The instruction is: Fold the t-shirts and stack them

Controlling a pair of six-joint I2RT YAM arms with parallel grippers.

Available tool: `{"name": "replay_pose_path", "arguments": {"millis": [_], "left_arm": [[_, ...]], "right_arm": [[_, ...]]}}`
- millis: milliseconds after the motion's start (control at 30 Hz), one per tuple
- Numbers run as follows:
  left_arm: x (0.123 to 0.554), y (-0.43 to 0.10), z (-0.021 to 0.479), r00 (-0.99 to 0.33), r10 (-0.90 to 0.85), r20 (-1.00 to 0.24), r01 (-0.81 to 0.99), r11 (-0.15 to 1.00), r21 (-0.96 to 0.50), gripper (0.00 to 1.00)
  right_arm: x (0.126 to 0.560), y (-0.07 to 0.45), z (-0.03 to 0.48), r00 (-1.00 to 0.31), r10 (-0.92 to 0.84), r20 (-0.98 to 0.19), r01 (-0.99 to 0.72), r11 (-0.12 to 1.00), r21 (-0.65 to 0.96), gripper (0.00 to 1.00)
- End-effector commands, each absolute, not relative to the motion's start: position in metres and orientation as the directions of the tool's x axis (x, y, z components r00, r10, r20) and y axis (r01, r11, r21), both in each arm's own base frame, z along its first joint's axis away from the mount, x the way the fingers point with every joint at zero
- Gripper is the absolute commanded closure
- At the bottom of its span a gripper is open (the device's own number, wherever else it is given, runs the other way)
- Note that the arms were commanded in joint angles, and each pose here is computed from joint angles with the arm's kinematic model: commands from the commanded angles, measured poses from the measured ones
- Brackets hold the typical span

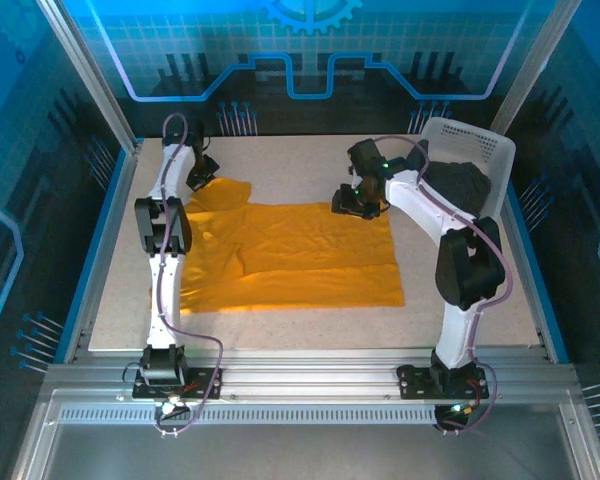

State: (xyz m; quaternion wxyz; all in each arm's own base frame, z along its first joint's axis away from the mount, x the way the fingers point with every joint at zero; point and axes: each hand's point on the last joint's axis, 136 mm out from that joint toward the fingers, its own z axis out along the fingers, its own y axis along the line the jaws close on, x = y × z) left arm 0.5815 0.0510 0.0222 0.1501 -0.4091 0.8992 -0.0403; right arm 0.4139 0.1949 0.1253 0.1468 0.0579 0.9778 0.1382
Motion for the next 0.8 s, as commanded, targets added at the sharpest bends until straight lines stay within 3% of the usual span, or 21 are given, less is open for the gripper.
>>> {"name": "replay_pose_path", "arguments": {"millis": [0, 167, 400, 767], "left_arm": [[0.575, 0.040, 0.058, -0.622, -0.741, -0.253, -0.711, 0.670, -0.213, 1.00], [0.582, 0.031, 0.111, -0.578, -0.755, -0.309, -0.679, 0.655, -0.332, 1.00], [0.572, 0.009, 0.122, -0.592, -0.772, -0.230, -0.649, 0.626, -0.431, 1.00], [0.557, 0.006, 0.120, -0.613, -0.758, -0.224, -0.637, 0.641, -0.428, 1.00]], "right_arm": [[0.429, 0.165, 0.110, -0.936, 0.201, -0.290, 0.184, 0.979, 0.085, 0.52], [0.461, 0.140, 0.097, -0.916, 0.225, -0.332, 0.272, 0.957, -0.101, 0.53], [0.492, 0.074, 0.065, -0.908, 0.314, -0.276, 0.367, 0.914, -0.170, 0.54], [0.459, -0.001, 0.084, -0.866, 0.408, -0.287, 0.474, 0.854, -0.214, 0.56]]}}
